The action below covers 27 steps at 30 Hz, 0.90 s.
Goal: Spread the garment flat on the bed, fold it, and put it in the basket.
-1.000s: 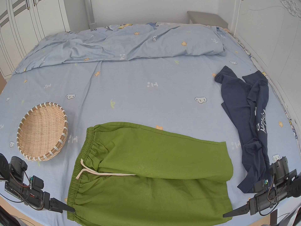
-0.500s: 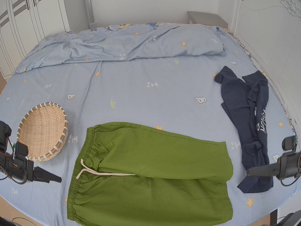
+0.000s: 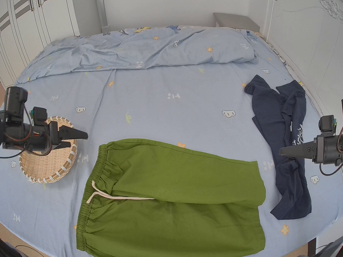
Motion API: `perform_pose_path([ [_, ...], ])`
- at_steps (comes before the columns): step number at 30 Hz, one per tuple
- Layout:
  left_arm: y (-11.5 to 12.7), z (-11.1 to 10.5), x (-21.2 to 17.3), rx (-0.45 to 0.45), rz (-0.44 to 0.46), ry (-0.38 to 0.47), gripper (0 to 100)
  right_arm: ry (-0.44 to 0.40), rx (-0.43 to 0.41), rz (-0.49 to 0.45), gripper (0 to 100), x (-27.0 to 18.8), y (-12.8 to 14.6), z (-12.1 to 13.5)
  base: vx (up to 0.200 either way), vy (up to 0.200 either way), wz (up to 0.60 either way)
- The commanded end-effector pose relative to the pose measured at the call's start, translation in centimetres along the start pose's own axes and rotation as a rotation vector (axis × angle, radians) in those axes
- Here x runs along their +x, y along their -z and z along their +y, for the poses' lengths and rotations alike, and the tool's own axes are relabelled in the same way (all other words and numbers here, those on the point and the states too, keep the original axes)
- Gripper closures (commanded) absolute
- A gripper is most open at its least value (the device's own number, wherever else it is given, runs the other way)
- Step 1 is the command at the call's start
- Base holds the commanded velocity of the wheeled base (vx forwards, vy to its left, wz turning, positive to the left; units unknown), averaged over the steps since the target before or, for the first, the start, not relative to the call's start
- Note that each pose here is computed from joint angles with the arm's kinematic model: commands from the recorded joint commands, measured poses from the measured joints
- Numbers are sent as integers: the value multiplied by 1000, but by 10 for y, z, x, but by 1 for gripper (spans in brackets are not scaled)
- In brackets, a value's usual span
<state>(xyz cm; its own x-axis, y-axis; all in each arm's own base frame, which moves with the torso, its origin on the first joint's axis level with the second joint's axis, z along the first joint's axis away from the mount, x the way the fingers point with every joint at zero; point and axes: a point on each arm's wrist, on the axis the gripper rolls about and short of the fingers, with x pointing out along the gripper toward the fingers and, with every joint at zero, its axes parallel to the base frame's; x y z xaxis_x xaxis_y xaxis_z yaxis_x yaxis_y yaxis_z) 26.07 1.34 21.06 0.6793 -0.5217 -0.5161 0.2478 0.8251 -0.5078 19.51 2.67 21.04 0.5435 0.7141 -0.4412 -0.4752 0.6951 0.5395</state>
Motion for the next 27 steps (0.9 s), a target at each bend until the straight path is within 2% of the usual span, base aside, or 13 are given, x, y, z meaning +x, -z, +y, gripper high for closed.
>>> perform_pose_path([
  [1,-22,13,79,-12,79,-53,0,26,22,45,0,15,-3,-17,0,0,0],
  [13,-36,49,134,-35,103,-65,0,32,15,50,0,17,-2,-16,0,0,0],
  [20,-31,57,152,-43,134,-56,0,30,20,59,0,22,-1,-19,0,0,0],
  [27,-31,61,157,-34,114,-32,0,23,-16,16,0,27,4,-25,0,0,0],
])
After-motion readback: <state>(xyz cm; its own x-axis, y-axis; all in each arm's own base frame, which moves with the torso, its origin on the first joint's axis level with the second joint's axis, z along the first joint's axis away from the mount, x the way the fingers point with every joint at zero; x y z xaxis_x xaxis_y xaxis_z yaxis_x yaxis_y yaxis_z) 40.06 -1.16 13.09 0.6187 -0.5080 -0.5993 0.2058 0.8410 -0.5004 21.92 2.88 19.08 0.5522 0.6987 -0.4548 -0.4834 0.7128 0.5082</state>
